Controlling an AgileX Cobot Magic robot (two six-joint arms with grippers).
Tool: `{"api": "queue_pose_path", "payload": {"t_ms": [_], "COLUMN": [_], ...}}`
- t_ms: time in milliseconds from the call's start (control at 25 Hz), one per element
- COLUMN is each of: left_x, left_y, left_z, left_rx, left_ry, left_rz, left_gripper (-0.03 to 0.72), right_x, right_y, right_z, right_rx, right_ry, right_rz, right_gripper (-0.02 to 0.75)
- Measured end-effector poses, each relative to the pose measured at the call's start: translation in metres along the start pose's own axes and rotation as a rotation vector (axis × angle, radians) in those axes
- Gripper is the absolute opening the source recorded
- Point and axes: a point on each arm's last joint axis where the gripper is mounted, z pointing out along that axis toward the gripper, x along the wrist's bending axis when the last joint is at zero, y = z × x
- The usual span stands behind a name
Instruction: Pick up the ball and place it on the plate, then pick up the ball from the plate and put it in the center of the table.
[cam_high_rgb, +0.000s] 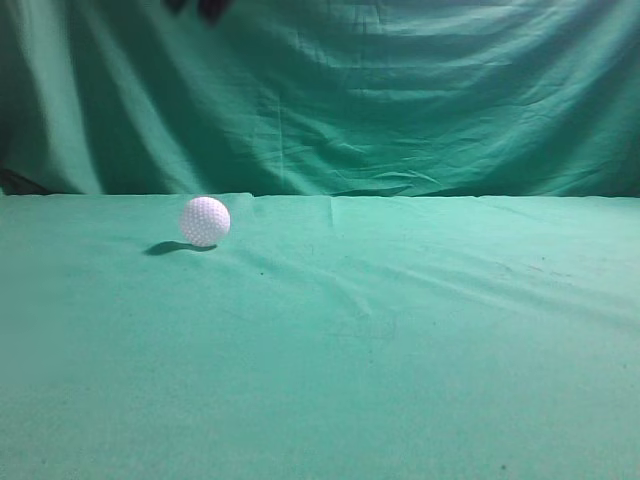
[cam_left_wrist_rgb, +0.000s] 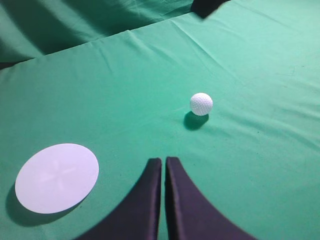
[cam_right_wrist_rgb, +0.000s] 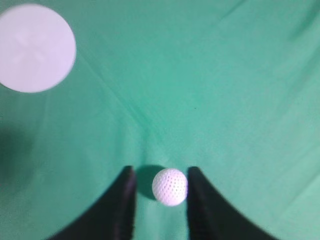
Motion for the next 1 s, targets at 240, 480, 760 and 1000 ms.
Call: {"api": "queue_pose_path", "payload": {"t_ms": [240, 480, 760, 1000], "left_x": [0.0, 0.0, 0.0, 0.0], "left_y": [0.0, 0.0, 0.0, 0.0], "left_z": [0.0, 0.0, 0.0, 0.0], "left_rx": [0.0, 0.0, 0.0, 0.0], "left_ry": [0.0, 0.0, -0.001, -0.001], "left_rz": [0.0, 0.0, 0.0, 0.0], "left_gripper": [0.0, 0.0, 0.0, 0.0], "right_x": [0.007, 0.007, 0.013, 0.023], "right_y": [0.004, -0.009, -0.039, -0.092], "right_z": [-0.088, -0.148, -0.202, -0.231], "right_rx": [-0.066, -0.052, -0.091, -0.064], "right_ry": [-0.02, -0.106, -0.152, -0.151], "right_rz": [-0.012, 0.038, 0.082, 0.111], "right_gripper": [0.0, 0.0, 0.0, 0.0]}}
